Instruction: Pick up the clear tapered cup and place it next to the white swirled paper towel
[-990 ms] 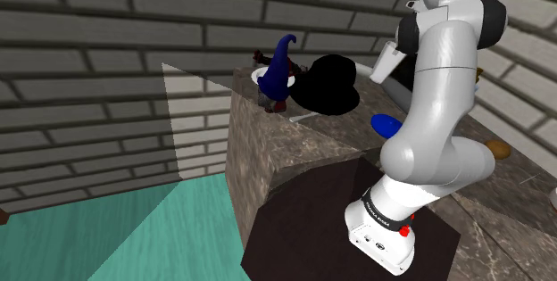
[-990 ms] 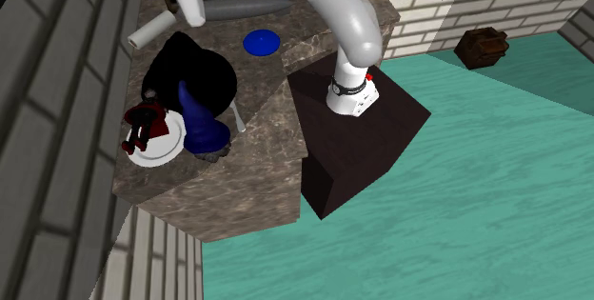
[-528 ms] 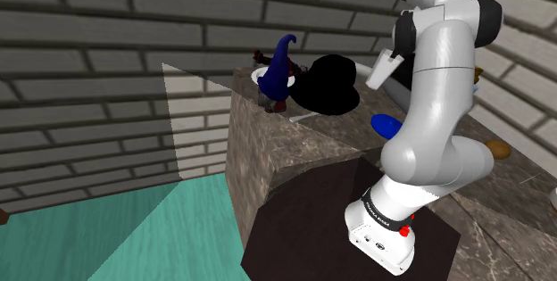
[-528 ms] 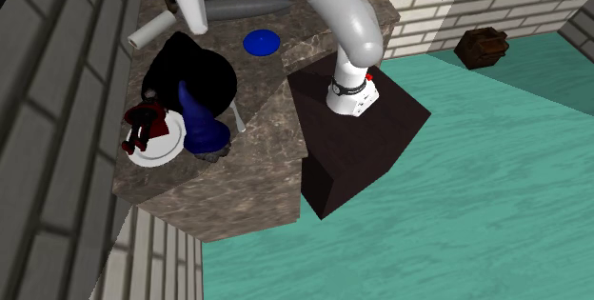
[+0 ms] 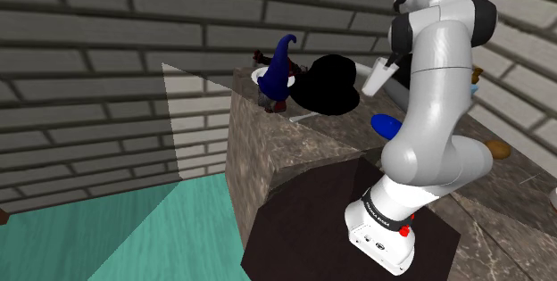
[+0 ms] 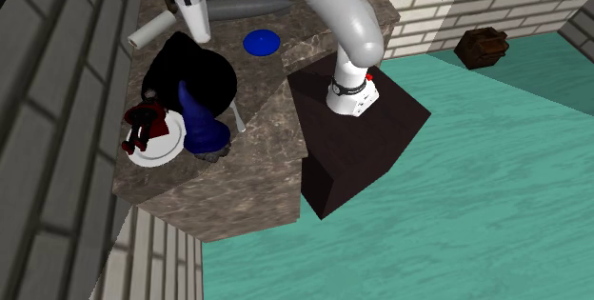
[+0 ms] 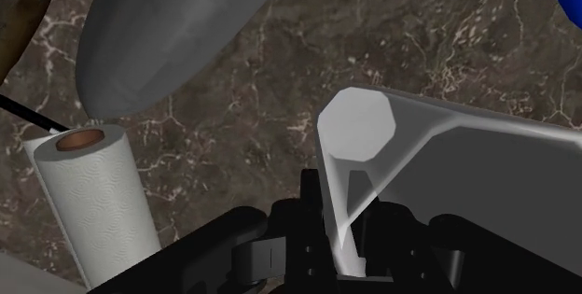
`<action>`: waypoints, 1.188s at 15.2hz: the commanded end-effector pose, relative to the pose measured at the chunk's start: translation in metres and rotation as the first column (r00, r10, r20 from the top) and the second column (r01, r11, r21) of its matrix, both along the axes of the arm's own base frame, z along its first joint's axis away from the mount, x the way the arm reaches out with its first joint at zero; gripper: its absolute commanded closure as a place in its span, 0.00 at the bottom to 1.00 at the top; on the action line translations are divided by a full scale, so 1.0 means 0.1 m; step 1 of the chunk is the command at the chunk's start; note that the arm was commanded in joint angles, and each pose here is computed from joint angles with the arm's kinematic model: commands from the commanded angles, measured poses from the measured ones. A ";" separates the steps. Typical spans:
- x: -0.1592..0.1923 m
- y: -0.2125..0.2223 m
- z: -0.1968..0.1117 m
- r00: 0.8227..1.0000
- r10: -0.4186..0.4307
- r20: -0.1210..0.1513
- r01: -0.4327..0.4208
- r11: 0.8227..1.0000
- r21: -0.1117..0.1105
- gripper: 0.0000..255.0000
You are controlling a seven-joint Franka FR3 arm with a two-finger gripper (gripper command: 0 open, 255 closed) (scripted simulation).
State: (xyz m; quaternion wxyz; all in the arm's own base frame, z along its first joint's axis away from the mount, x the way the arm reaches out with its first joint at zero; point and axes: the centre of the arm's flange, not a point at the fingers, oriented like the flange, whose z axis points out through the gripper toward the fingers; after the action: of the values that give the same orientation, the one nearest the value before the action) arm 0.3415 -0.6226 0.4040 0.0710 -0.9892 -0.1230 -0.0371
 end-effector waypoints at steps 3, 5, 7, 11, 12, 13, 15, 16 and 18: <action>-0.01 -0.01 -0.09 1.000 0.000 0.000 0.000 1.000 -0.001 1.00; -0.01 -0.01 -0.09 1.000 0.000 0.000 0.000 1.000 -0.001 1.00; -0.01 -0.01 -0.09 1.000 0.000 0.000 0.000 1.000 -0.001 1.00; -0.01 -0.01 -0.09 1.000 0.000 0.000 0.000 1.000 -0.001 0.00; -0.01 -0.01 -0.09 1.000 0.000 0.000 0.000 1.000 -0.001 0.00; -0.01 -0.01 -0.09 1.000 0.000 0.000 0.000 1.000 -0.001 0.00; -0.02 -0.02 0.04 1.000 0.000 0.000 0.000 1.000 -0.001 0.00; -0.03 -0.04 0.17 1.000 0.000 0.000 0.000 1.000 -0.001 0.00; -0.04 -0.08 0.40 1.000 0.000 0.000 0.000 1.000 -0.001 0.00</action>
State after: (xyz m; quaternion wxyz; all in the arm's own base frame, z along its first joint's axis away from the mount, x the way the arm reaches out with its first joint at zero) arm 0.3381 -0.6299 0.4328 0.0699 -0.9893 -0.1228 -0.0375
